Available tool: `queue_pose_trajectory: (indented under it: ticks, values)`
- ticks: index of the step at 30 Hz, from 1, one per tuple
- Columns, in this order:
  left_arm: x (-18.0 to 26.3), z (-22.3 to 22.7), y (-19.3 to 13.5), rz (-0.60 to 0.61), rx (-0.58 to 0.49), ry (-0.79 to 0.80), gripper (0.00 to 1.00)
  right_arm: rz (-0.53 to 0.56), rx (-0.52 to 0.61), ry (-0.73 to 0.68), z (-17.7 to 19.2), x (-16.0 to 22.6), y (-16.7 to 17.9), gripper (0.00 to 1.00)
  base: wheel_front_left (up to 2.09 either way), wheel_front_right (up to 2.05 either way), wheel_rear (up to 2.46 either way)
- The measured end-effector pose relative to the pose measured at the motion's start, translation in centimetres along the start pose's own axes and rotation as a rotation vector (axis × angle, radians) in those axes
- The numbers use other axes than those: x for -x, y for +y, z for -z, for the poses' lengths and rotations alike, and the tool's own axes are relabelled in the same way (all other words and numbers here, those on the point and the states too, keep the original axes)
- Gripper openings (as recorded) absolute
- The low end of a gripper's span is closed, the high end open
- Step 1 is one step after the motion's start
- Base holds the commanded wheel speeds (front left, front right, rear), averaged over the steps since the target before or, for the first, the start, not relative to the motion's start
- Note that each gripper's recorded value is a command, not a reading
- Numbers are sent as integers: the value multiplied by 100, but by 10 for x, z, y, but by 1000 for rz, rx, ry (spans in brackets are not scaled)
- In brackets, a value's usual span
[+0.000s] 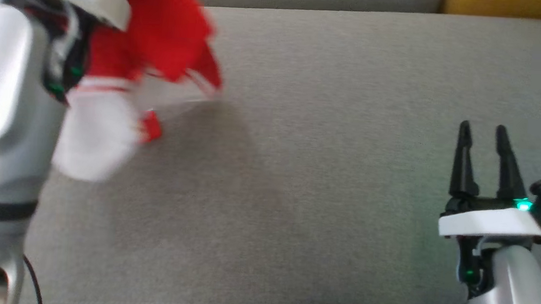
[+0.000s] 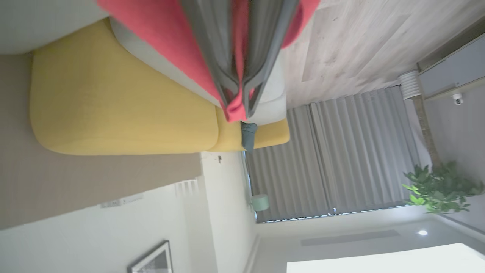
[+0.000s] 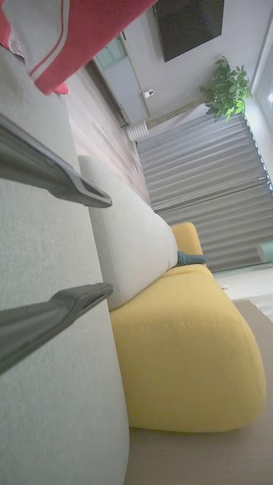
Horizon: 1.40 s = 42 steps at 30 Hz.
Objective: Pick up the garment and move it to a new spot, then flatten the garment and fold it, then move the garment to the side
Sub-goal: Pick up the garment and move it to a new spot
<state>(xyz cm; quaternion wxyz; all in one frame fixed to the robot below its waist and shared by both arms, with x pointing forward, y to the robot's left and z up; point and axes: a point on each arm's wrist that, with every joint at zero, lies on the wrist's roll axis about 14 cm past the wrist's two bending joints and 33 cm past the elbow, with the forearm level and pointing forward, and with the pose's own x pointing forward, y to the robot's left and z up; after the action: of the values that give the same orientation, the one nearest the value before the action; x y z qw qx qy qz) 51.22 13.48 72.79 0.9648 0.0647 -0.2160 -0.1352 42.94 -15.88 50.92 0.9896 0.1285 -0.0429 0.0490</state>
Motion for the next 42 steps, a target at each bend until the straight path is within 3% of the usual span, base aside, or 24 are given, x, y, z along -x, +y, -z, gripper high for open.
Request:
queue_pose_trajectory:
  ticks: [7, 17, 18, 23, 27, 31, 37, 42]
  values:
    - [-12, 20, -82, 142, 96, 24, 0, 111, 40, -85, -32, 11, -40, 100, 0, 0, 0]
    - [-31, 44, -223, 336, 367, 52, 0, 249, 96, -173, -71, 34, -88, 100, 0, 0, 0]
    - [-32, 47, -246, 374, 410, 53, 100, 273, 96, -177, -74, 40, -96, 100, 0, 0, 0]
    - [-24, 69, -289, 470, 452, 125, 100, 299, 85, -162, -69, 46, -104, 100, 0, 0, 0]
    - [-17, 87, -285, 446, 452, 169, 100, 280, 71, -153, -64, 40, -98, 100, 0, 0, 0]
    - [-15, 102, -254, 362, 413, 197, 100, 231, 60, -147, -58, 26, -84, 100, 0, 0, 0]
    - [20, 132, -172, 196, 329, 254, 100, 135, 52, -125, -46, 9, -51, 100, 0, 0, 0]
    - [92, 152, -117, 62, 288, 330, 100, 58, 36, -81, -29, 6, -22, 100, 0, 0, 0]
